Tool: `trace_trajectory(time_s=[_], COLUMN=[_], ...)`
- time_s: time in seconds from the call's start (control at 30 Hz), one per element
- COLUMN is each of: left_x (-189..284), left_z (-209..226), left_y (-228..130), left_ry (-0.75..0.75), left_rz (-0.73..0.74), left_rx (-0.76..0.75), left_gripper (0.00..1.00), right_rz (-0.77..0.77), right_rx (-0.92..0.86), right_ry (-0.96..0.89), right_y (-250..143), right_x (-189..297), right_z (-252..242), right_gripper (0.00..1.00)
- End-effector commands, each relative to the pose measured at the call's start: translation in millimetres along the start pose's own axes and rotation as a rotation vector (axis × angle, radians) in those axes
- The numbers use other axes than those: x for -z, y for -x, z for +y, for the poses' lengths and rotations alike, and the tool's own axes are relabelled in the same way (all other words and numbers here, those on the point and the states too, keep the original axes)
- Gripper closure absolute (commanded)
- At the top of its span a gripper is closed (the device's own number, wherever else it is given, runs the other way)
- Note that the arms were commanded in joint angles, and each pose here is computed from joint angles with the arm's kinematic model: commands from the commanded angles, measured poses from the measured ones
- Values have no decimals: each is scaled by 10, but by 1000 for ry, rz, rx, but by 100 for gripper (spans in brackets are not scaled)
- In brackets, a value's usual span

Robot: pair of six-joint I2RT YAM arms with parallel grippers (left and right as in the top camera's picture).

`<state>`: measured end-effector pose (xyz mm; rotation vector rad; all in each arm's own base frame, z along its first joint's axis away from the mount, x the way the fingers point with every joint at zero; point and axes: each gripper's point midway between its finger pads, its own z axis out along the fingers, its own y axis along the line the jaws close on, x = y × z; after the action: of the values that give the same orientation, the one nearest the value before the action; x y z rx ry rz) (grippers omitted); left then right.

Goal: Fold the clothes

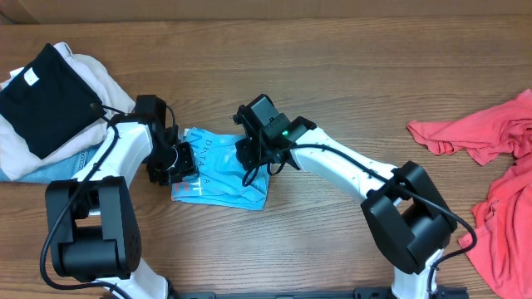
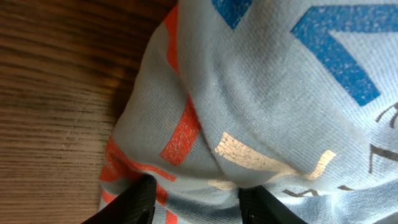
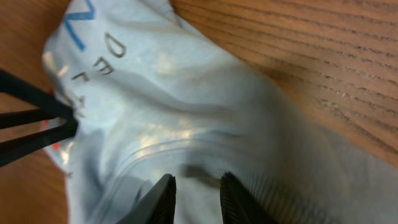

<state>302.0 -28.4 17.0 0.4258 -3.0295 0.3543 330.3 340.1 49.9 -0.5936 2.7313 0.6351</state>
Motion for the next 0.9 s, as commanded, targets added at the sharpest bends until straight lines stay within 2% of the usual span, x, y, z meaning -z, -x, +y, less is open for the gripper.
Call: trace_trajectory(time_s=[0.0,0.1,0.37,0.77,0.87], left_x=[-17,-17,-17,-17,-17], left_z=[-1,-1,-2,-4,-4], left_y=[-18,-18,-16,-8,-7], left_ry=[7,7,6,5,5], left_rz=[-1,-1,-2,-5,-6], left_rx=[-18,-18,-18,-19,-19], left_gripper=[53,53,53,52,53], right_rz=[4,5,21,-94,-108], right_rx=[3,3,-36,-38,-35], right_ry=[-33,-33,-40,-64,-59], right_y=[-13,-14,-56,212,246], right_x=[-80,-79,-78,-66,-63], right_z=[-77,-77,-92,-114,-100], right_gripper=[72,69,68,57,59])
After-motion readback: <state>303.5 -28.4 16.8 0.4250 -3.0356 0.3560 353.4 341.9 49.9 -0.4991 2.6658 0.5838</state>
